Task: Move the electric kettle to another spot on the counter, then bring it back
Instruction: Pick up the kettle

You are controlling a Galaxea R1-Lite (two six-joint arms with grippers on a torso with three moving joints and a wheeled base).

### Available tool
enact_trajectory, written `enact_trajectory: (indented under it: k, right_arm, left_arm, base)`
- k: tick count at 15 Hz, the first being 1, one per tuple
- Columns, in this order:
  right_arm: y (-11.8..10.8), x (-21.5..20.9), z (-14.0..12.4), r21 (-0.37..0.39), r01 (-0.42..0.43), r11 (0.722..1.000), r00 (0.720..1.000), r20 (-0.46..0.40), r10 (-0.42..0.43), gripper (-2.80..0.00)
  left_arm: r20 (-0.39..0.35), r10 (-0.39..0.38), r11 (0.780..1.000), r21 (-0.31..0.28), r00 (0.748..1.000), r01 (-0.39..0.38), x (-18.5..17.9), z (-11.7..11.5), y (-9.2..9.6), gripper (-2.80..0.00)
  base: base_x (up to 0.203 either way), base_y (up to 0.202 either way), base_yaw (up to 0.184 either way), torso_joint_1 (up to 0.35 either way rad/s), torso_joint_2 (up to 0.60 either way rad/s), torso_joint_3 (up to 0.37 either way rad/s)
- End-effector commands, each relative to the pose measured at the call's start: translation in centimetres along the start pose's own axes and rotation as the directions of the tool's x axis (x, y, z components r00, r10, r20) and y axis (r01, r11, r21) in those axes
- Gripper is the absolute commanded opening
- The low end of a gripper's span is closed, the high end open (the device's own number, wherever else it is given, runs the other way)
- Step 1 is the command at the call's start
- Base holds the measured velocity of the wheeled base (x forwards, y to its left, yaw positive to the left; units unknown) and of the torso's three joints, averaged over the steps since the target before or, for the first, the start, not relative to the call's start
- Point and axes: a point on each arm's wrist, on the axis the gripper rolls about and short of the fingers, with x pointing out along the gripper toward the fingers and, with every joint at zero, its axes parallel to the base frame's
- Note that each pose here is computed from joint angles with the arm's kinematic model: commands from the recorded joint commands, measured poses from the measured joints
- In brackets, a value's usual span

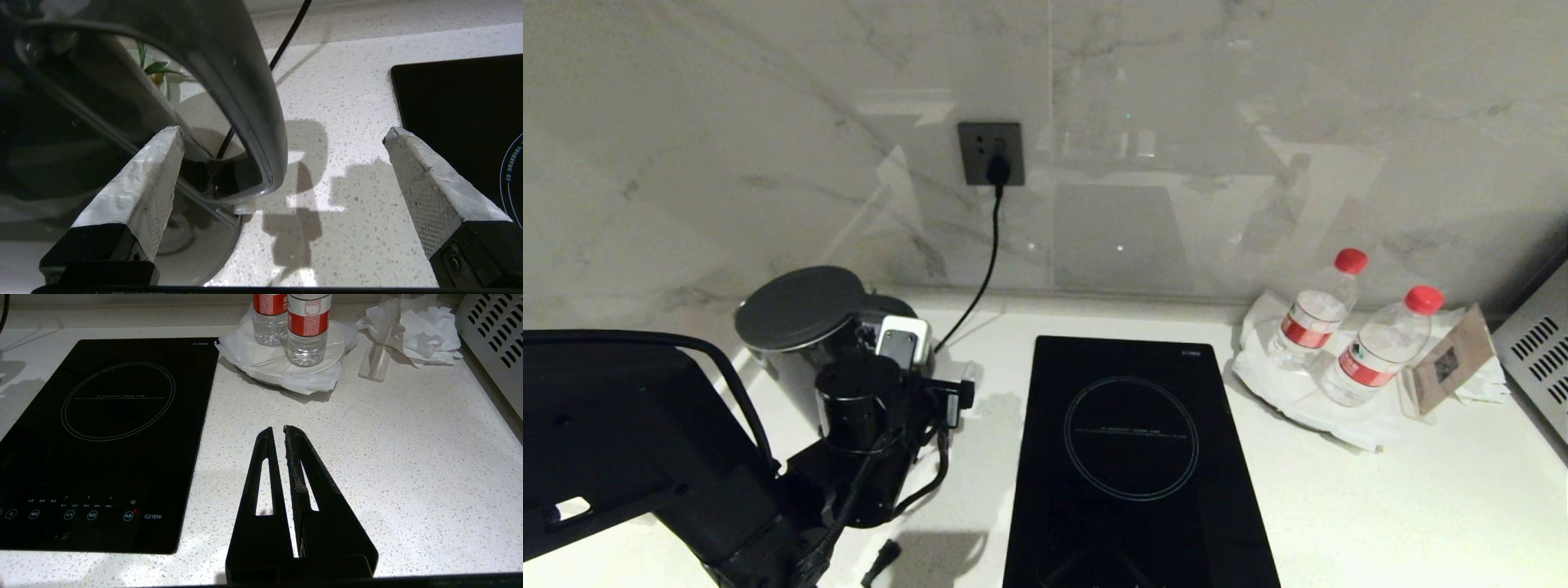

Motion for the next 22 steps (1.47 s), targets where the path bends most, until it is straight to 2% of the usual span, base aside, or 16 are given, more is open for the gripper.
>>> enact_trajectory:
  k: [1, 8, 13, 19, 20, 22]
  right_arm:
    - [0.0, 0.0, 0.0, 0.000, 0.000, 1.000, 1.000, -0.001, 0.000, -2.80]
    - [0.0, 0.0, 0.0, 0.000, -0.001, 1.000, 1.000, 0.000, 0.001, -2.80]
    - [0.0, 0.0, 0.0, 0.000, 0.000, 1.000, 1.000, -0.001, 0.000, -2.80]
    - [0.0, 0.0, 0.0, 0.000, 0.000, 1.000, 1.000, -0.001, 0.000, -2.80]
    - [0.0, 0.0, 0.0, 0.000, 0.000, 1.000, 1.000, -0.001, 0.000, -2.80]
    - [0.0, 0.0, 0.0, 0.000, 0.000, 1.000, 1.000, -0.002, 0.000, -2.80]
  left_arm:
    - [0.020, -0.022, 1.000, -0.007, 1.000, 0.023, -0.5, 0.5, -0.7, 0.00]
    - [0.059, -0.033, 0.999, -0.025, 0.998, 0.034, 0.8, 1.6, -2.0, 0.00]
    - [0.078, 0.031, 0.998, -0.048, 0.996, -0.027, 3.7, 2.0, -1.3, 0.00]
    - [0.095, 0.055, 0.997, -0.064, 0.994, -0.049, 4.3, 2.8, -1.0, 0.00]
    - [0.095, 0.056, 0.997, -0.064, 0.994, -0.050, 4.2, 2.8, -0.9, -2.80]
    - [0.100, 0.059, 0.996, -0.068, 0.993, -0.052, 4.1, 3.1, -0.8, -2.80]
  base:
    - [0.000, 0.000, 0.000, 0.000, 0.00, 0.000]
    - [0.000, 0.000, 0.000, 0.000, 0.00, 0.000]
    - [0.000, 0.000, 0.000, 0.000, 0.00, 0.000]
    - [0.000, 0.000, 0.000, 0.000, 0.00, 0.000]
    - [0.000, 0.000, 0.000, 0.000, 0.00, 0.000]
    - [0.000, 0.000, 0.000, 0.000, 0.00, 0.000]
